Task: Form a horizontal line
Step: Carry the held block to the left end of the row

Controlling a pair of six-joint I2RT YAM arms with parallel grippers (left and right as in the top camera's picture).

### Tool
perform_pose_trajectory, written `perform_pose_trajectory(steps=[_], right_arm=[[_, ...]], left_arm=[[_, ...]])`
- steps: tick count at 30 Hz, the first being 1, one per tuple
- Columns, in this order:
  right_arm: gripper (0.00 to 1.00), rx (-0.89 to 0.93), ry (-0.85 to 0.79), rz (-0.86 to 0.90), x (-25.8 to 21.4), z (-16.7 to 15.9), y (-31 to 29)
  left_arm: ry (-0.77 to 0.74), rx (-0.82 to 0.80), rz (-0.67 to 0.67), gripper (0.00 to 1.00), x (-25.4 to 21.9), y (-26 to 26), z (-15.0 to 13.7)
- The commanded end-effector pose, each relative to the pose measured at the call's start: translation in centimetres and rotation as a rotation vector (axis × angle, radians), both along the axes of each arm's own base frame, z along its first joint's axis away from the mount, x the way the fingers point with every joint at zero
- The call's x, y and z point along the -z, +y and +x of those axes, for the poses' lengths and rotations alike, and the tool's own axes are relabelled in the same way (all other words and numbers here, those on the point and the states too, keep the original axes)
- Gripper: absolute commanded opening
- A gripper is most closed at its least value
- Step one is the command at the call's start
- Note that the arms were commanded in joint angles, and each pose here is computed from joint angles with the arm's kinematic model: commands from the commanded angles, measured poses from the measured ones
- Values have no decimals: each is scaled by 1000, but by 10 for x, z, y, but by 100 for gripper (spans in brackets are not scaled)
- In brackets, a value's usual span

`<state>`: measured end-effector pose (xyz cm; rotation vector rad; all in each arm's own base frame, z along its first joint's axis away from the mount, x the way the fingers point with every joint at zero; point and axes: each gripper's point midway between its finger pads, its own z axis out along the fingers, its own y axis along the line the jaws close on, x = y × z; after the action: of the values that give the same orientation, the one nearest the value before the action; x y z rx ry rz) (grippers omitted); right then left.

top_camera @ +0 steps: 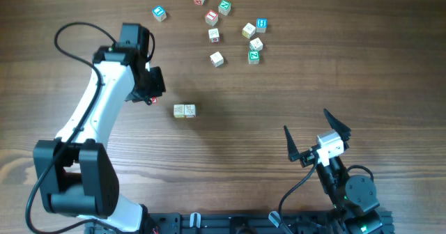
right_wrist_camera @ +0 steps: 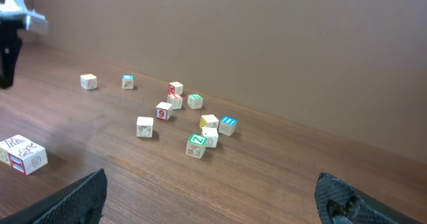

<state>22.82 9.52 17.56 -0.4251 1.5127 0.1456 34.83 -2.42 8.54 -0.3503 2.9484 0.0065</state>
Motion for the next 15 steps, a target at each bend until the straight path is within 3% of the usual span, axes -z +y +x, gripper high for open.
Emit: perform_pose_trajectory(steps=[1,15], right_arm=[[100,-5,-7,1,-2,-1,1],[100,-5,-7,1,-2,-1,1]], left_arm=[[-3,-22,-8,29,32,2,-9],[-79,-39,-19,30,71,2,-8]])
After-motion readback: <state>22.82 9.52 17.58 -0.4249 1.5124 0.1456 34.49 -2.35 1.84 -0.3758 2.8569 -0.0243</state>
